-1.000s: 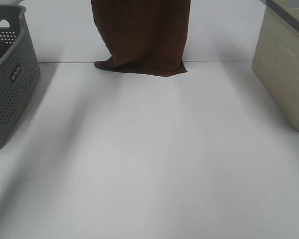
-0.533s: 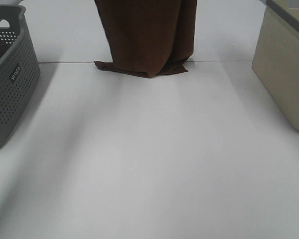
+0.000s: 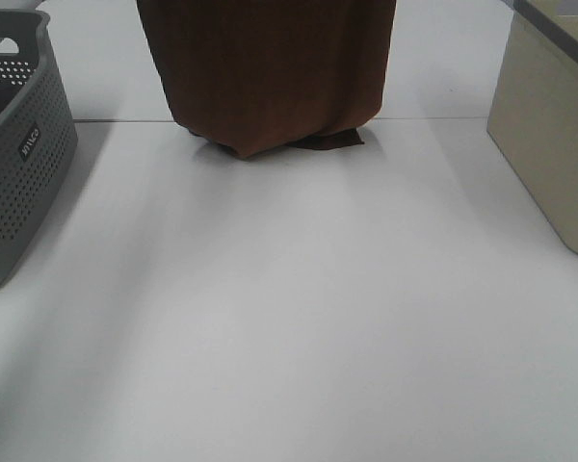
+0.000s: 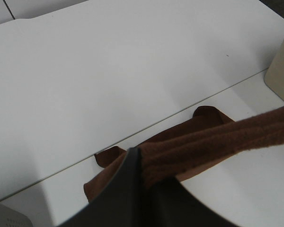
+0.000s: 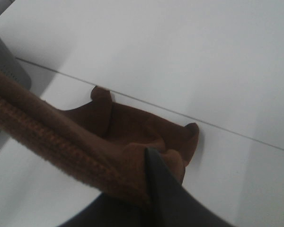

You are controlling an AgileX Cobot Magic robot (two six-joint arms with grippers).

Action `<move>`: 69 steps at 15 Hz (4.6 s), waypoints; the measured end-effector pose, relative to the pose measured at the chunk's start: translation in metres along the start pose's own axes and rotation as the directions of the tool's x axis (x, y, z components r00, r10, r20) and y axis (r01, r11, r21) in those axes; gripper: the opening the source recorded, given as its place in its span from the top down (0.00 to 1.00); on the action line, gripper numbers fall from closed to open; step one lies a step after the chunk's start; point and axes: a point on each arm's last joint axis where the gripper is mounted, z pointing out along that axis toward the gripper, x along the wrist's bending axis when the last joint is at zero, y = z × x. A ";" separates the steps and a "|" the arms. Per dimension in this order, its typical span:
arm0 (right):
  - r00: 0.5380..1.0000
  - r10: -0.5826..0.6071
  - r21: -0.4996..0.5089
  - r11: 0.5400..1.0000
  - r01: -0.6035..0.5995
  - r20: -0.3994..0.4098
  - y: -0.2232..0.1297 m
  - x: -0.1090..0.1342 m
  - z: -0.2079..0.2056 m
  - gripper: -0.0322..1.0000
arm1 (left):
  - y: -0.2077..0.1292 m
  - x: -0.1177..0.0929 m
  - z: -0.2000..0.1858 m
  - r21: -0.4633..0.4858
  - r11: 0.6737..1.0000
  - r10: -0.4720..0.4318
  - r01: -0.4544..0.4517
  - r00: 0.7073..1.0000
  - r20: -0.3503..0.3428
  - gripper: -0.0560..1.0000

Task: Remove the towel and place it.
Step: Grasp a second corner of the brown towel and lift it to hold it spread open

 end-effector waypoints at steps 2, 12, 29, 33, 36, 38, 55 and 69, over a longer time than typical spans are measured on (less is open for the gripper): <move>1.000 0.002 0.025 1.000 -0.002 -0.016 -0.003 0.003 -0.010 0.96 | -0.015 -0.004 -0.018 0.090 0.996 -0.029 0.028 0.999 0.013 0.95; 0.995 0.023 0.136 0.991 -0.010 -0.100 -0.053 0.022 -0.063 0.96 | -0.108 -0.018 -0.095 0.323 0.940 -0.115 0.109 0.993 0.001 0.95; 0.982 0.140 0.388 0.918 -0.080 -0.127 -0.179 0.029 -0.092 0.96 | -0.220 -0.050 -0.111 0.545 0.838 -0.194 0.034 0.951 0.240 0.95; 0.981 0.144 0.388 0.918 -0.083 -0.132 -0.179 0.029 -0.092 0.96 | -0.221 -0.050 -0.112 0.546 0.837 -0.193 0.033 0.952 0.238 0.95; 0.989 0.090 0.246 0.968 -0.060 -0.114 -0.157 0.027 -0.095 0.96 | -0.199 -0.045 -0.120 0.471 0.882 -0.130 0.013 0.967 0.218 0.95; 0.997 0.025 0.115 0.993 -0.017 -0.072 -0.123 0.022 -0.096 0.96 | -0.163 -0.037 -0.125 0.354 0.935 -0.057 -0.003 0.986 0.159 0.95; 0.916 -0.153 -0.579 0.733 0.357 0.371 0.064 -0.024 -0.002 0.96 | 0.031 0.028 0.020 -0.370 0.799 0.297 -0.473 0.847 -0.440 0.95; 0.965 -0.072 -0.538 0.818 0.201 0.252 0.053 -0.043 0.031 0.96 | 0.016 0.034 0.051 -0.212 0.752 0.484 -0.624 0.742 -0.464 0.95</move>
